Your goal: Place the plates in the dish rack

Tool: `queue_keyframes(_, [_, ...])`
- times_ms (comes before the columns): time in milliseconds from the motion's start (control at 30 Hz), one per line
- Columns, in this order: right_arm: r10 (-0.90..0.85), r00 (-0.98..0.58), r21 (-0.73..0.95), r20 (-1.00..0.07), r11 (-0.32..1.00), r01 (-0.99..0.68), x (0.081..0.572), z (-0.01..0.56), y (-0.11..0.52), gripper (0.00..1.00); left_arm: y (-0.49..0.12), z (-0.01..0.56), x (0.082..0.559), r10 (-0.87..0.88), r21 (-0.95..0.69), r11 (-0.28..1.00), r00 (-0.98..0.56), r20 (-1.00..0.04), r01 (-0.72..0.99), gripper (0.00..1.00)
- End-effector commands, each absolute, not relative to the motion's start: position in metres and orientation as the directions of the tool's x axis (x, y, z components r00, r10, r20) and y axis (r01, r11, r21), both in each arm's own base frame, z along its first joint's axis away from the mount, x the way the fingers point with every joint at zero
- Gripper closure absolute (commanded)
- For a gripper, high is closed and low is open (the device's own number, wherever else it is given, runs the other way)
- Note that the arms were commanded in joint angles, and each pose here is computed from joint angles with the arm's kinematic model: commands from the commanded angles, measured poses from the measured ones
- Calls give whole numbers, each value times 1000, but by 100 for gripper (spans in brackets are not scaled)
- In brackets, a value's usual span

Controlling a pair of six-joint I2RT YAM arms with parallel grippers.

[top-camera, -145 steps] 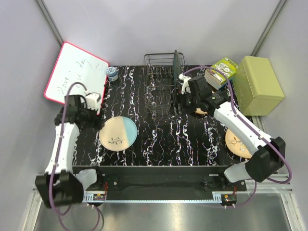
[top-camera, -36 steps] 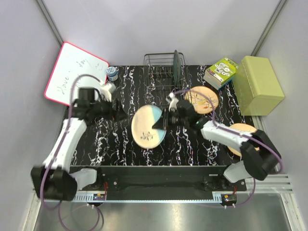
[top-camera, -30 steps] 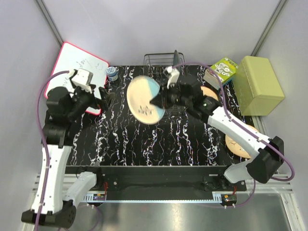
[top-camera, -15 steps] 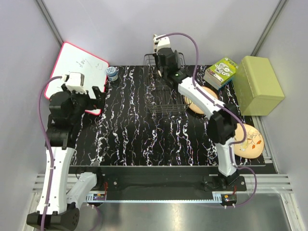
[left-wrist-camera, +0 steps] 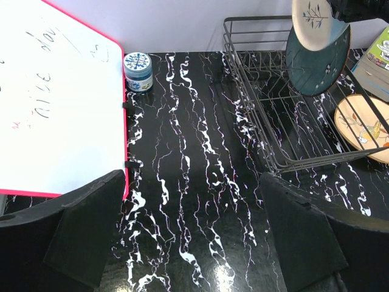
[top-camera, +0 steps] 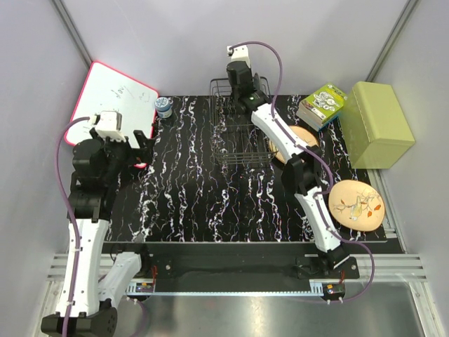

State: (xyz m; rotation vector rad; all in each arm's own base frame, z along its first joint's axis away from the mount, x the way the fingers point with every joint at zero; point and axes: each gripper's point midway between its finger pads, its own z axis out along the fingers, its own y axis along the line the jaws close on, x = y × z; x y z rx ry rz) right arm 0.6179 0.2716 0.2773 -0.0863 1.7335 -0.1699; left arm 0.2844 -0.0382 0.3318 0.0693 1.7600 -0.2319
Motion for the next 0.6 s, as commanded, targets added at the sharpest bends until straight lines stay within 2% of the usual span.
queue_keyframes(0, [-57, -37, -61, -998, 990, 125, 611, 343, 252, 100, -41, 345, 288, -94, -123, 973, -153, -984, 196, 1])
queue_keyframes(233, [-128, -153, -140, -980, 988, 68, 609, 297, 255, 100, -42, 336, 293, -98, -133, 972, -179, -979, 195, 1])
queue_keyframes(567, [-116, -217, -132, -969, 989, 59, 618, 262, 255, 100, -43, 325, 297, -100, -142, 970, -207, -973, 197, 1])
